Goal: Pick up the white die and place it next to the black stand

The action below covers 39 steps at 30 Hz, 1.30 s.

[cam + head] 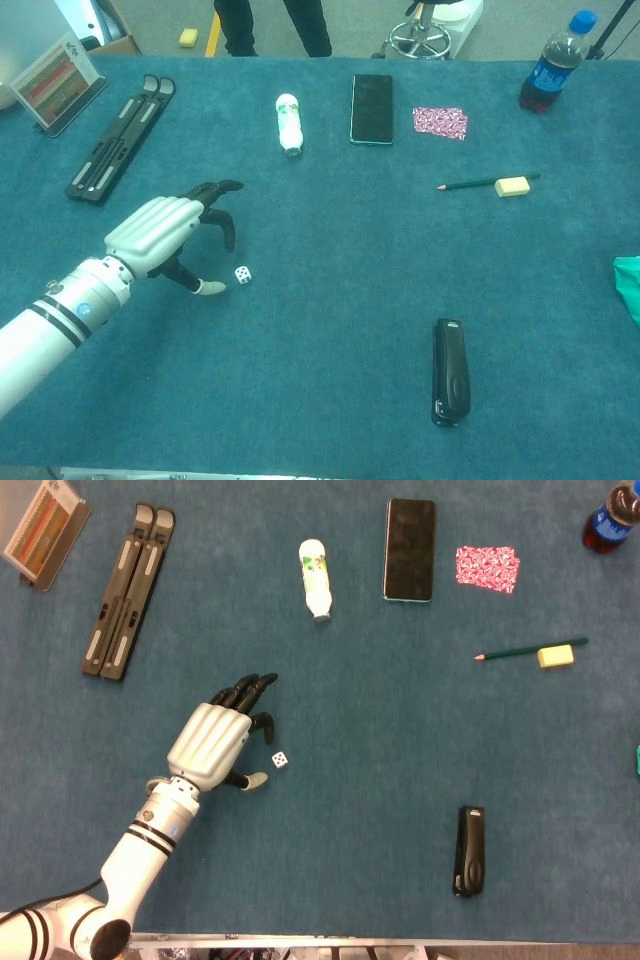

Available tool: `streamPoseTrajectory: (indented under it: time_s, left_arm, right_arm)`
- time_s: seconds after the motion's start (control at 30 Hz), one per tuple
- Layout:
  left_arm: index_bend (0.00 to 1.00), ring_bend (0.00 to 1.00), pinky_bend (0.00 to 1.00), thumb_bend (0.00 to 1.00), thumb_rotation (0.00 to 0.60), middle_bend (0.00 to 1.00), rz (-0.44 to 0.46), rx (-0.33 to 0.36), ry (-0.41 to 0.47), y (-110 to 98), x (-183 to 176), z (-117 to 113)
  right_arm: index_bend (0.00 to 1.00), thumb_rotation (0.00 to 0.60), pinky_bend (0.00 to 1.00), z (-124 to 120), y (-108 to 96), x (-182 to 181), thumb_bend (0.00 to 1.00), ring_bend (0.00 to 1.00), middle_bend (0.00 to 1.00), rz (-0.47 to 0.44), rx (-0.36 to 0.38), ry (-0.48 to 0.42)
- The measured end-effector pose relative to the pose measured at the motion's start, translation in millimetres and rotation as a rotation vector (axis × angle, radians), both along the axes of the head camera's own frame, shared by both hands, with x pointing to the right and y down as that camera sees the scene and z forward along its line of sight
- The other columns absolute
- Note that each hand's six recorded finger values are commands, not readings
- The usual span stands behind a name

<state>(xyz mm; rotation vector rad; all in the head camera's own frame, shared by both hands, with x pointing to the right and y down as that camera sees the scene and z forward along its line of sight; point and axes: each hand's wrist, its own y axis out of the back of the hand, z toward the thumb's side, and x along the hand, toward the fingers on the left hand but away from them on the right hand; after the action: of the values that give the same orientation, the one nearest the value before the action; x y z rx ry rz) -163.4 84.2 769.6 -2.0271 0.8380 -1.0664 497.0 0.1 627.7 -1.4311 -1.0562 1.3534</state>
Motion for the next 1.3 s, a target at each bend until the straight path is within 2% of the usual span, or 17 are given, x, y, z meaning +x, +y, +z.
streamPoseTrajectory:
  time_s: [0.37, 0.63, 0.8, 0.97, 1.07, 1.17, 1.3]
  left_arm:
    - [0.53, 0.05, 0.2, 0.03, 0.6, 0.05, -0.028, -0.024, -0.014, -4.8, 5.4, 5.8]
    - [0.53, 0.02, 0.17, 0.04, 0.599, 0.02, -0.006, -0.094, -0.027, -1.4, 6.6, 11.7]
    - [0.53, 0.01, 0.17, 0.13, 0.532, 0.01, 0.012, -0.138, -0.018, -1.3, 8.7, 12.1]
    - [0.53, 0.01, 0.17, 0.28, 0.519, 0.01, 0.008, -0.148, 0.006, -3.5, 10.7, 10.1]
    - [0.53, 0.01, 0.17, 0.31, 0.535, 0.01, 0.014, -0.146, 0.011, -4.8, 12.1, 9.5]
    - [0.53, 0.01, 0.17, 0.31, 0.594, 0.01, 0.02, -0.144, 0.011, -5.1, 12.8, 10.1]
    - [0.53, 0.01, 0.17, 0.31, 0.6, 0.01, 0.026, -0.148, 0.01, -4.8, 13.6, 11.8]
  right_arm:
    - [0.54, 0.6, 0.44, -2.5, -3.0, -2.3, 0.03, 0.36, 0.41, -0.006, 0.009, 0.004]
    - [0.54, 0.6, 0.44, -0.9, -2.6, 1.2, 0.03, 0.36, 0.41, 0.003, 0.005, 0.008]
    - [0.54, 0.6, 0.44, -0.3, -1.7, 2.4, 0.03, 0.36, 0.41, 0.007, 0.004, 0.006]
    - [0.54, 0.6, 0.44, -0.3, -0.6, 3.9, 0.03, 0.36, 0.41, 0.012, 0.005, 0.006]
    - [0.54, 0.6, 0.44, -0.2, -0.2, 5.3, 0.03, 0.36, 0.41, 0.016, 0.004, 0.005]
    - [0.54, 0.6, 0.44, 0.5, -0.1, 6.6, 0.03, 0.36, 0.41, 0.019, 0.003, 0.005]
    - [0.54, 0.6, 0.44, 0.5, -0.2, 7.1, 0.03, 0.36, 0.41, 0.02, 0.003, 0.005]
